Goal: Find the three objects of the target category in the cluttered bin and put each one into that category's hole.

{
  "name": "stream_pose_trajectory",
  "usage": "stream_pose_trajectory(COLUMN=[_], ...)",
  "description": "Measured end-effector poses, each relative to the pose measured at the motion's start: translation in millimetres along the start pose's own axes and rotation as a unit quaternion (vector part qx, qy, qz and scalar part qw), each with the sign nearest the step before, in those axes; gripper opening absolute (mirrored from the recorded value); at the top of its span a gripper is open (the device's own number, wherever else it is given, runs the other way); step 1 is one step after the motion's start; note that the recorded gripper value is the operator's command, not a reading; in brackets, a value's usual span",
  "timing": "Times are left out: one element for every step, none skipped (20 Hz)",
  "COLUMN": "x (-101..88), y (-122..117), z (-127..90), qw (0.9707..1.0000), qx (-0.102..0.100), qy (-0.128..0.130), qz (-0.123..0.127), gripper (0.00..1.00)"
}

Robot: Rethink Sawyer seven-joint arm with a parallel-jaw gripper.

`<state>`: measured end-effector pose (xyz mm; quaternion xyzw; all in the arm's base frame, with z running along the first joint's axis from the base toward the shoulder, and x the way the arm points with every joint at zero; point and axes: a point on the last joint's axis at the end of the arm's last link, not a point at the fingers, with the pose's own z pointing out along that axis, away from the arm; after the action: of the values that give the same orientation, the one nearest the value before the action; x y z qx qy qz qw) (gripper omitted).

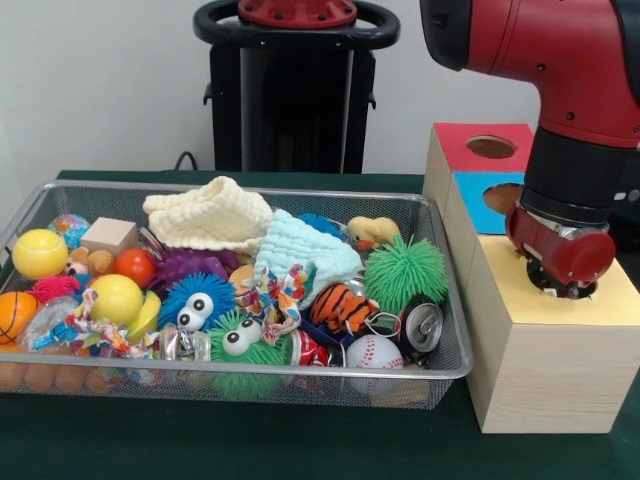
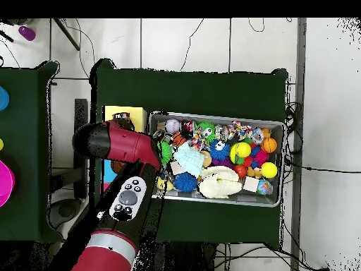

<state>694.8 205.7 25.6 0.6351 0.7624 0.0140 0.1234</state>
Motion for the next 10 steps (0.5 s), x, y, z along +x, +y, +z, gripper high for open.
stream_pose_trajectory(x=[-0.1, 0.0, 0.0, 0.0, 0.0, 0.0, 0.0, 0.0, 0.0, 0.0], y=[-0.1, -0.2, -0.3, -0.3, -0.4, -0.4, -0.4, -0.4, -0.5, -0.8], z=[0.0, 0.1, -0.1, -0.1, -0.1, -0.2, -0.2, -0.2, -0.3, -0.3], qw=[1.0000, 1.0000, 1.0000, 1.0000, 1.0000, 1.0000, 1.0000, 1.0000, 1.0000, 1.0000], qx=[0.000, 0.000, 0.000, 0.000, 0.000, 0.000, 0.000, 0.000, 0.000, 0.001], qy=[0.000, 0.000, 0.000, 0.000, -0.001, -0.001, -0.001, -0.001, -0.001, 0.000], qz=[0.000, 0.000, -0.001, -0.001, -0.002, -0.002, -0.002, -0.002, -0.003, -0.002], gripper=[1.00, 1.00, 1.00, 1.00, 1.00, 1.00, 1.00, 1.00, 1.00, 1.00])
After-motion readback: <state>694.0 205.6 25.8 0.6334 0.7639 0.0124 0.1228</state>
